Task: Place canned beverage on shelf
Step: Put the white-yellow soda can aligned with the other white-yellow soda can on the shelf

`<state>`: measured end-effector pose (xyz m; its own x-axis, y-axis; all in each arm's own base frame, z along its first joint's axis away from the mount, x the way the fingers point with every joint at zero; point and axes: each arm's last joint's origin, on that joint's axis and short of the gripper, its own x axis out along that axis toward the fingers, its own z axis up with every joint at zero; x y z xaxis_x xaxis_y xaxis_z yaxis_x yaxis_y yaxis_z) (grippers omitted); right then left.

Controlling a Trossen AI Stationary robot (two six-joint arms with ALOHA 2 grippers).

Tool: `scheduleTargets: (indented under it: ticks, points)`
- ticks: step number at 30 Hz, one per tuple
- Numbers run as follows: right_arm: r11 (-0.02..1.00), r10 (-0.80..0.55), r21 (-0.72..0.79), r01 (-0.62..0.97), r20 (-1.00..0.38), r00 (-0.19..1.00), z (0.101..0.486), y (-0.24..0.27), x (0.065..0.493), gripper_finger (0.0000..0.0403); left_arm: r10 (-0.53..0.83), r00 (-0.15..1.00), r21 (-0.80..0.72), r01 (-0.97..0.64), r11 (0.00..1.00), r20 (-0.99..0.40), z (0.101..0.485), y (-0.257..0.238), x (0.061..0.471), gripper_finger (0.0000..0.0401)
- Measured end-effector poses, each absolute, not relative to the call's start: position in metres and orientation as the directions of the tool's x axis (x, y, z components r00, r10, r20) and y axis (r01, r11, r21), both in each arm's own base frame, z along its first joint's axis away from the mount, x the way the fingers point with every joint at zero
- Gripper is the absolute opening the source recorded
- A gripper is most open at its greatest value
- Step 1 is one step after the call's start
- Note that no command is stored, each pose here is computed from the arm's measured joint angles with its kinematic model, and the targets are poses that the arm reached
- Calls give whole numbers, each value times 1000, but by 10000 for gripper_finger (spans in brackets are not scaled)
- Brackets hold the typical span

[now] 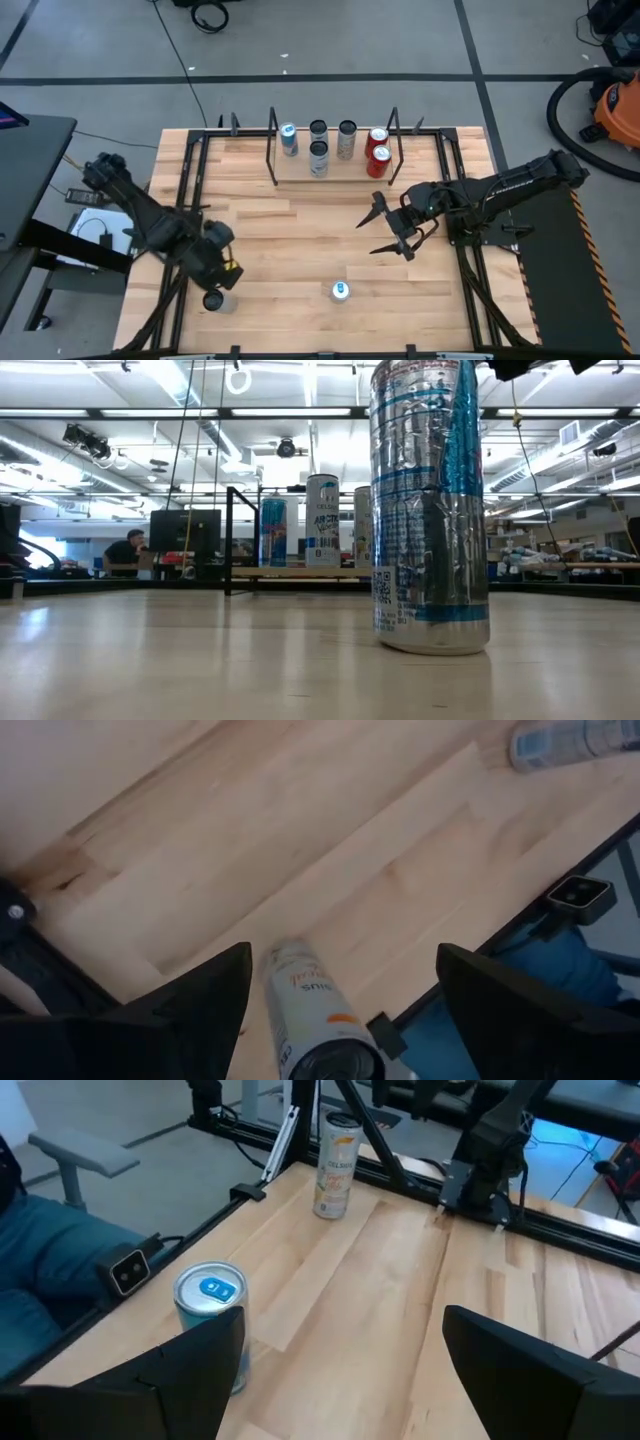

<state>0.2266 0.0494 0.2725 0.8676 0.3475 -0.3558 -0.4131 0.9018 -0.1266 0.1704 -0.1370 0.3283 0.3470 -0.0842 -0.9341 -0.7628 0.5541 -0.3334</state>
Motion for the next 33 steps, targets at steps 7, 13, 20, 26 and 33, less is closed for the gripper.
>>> scheduleTargets:
  ticks: [7, 13, 20, 26, 33]
  points:
    - [889, 390, -104, -446, -341, 856, 274, 60, 225, 350, -109, 414, -397, -717, 573, -904, 330, -156, 160, 318]
    - [866, 432, -106, -489, -334, 838, 275, 71, 222, 350, -200, 521, -529, -619, 580, -830, 337, -174, 161, 318]
    - [852, 453, -115, -510, -327, 830, 275, 76, 220, 350, -218, 488, -511, -620, 595, -845, 325, -190, 169, 318]
    - [851, 453, -117, -512, -328, 829, 275, 77, 220, 350, -271, 331, -427, -657, 621, -904, 306, -204, 177, 318]
    - [851, 453, -117, -512, -328, 829, 275, 77, 220, 350, -235, 306, -385, -674, 631, -922, 302, -202, 176, 318]
